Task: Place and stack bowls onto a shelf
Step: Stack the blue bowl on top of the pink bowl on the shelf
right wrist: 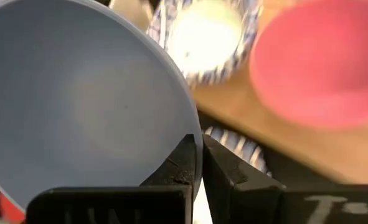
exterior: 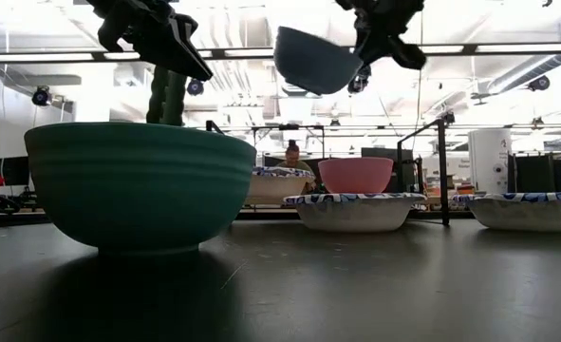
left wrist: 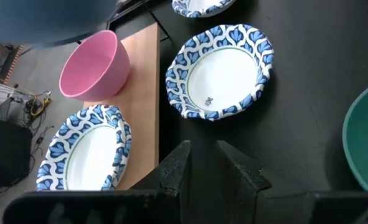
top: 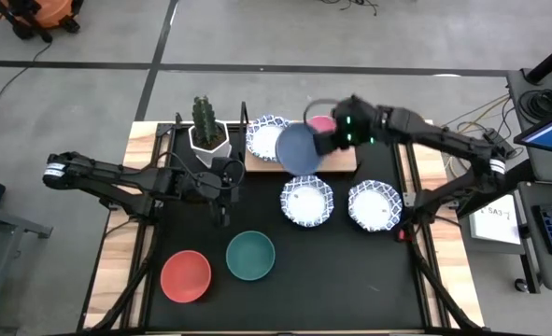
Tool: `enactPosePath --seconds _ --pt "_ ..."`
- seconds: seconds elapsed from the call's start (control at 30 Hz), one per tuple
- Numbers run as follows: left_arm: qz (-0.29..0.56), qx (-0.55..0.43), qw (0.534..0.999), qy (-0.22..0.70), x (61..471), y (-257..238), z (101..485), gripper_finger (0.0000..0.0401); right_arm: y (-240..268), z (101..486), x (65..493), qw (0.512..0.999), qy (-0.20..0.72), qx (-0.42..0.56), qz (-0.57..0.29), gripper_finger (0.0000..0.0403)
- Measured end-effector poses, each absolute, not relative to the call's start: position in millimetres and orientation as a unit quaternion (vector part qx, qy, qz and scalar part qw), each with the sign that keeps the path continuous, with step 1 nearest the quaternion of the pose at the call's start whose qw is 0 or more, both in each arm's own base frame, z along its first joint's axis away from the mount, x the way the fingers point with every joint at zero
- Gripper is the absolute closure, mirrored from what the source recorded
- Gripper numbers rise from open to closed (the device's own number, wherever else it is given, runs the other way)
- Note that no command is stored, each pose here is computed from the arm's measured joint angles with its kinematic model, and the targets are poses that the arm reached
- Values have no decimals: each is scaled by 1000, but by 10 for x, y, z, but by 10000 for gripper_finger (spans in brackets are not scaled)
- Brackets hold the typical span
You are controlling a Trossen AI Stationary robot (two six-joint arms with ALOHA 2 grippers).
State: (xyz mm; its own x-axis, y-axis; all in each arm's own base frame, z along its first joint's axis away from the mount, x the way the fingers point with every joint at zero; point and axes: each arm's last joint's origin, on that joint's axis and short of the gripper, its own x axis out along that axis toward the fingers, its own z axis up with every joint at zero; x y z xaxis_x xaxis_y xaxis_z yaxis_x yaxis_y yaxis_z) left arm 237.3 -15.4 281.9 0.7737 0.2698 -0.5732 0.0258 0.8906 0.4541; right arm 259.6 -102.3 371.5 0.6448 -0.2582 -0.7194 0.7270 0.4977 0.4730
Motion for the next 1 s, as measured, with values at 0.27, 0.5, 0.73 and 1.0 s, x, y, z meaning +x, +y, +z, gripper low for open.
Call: enactPosePath --seconds 0.27,0.5,0.73,1.0 --pt "65 229 914 329 2375 -155 2821 345 -1596 3838 2584 786 360 355 -355 394" --pt "65 229 914 330 2373 -154 2820 345 -1992 3696 2589 723 461 349 -379 394" --pt "65 229 913 330 2373 -154 2819 345 -2322 3668 2624 719 463 342 -389 394" --pt "65 229 913 331 2372 -154 2818 345 -2476 3612 2533 705 479 343 -395 394"
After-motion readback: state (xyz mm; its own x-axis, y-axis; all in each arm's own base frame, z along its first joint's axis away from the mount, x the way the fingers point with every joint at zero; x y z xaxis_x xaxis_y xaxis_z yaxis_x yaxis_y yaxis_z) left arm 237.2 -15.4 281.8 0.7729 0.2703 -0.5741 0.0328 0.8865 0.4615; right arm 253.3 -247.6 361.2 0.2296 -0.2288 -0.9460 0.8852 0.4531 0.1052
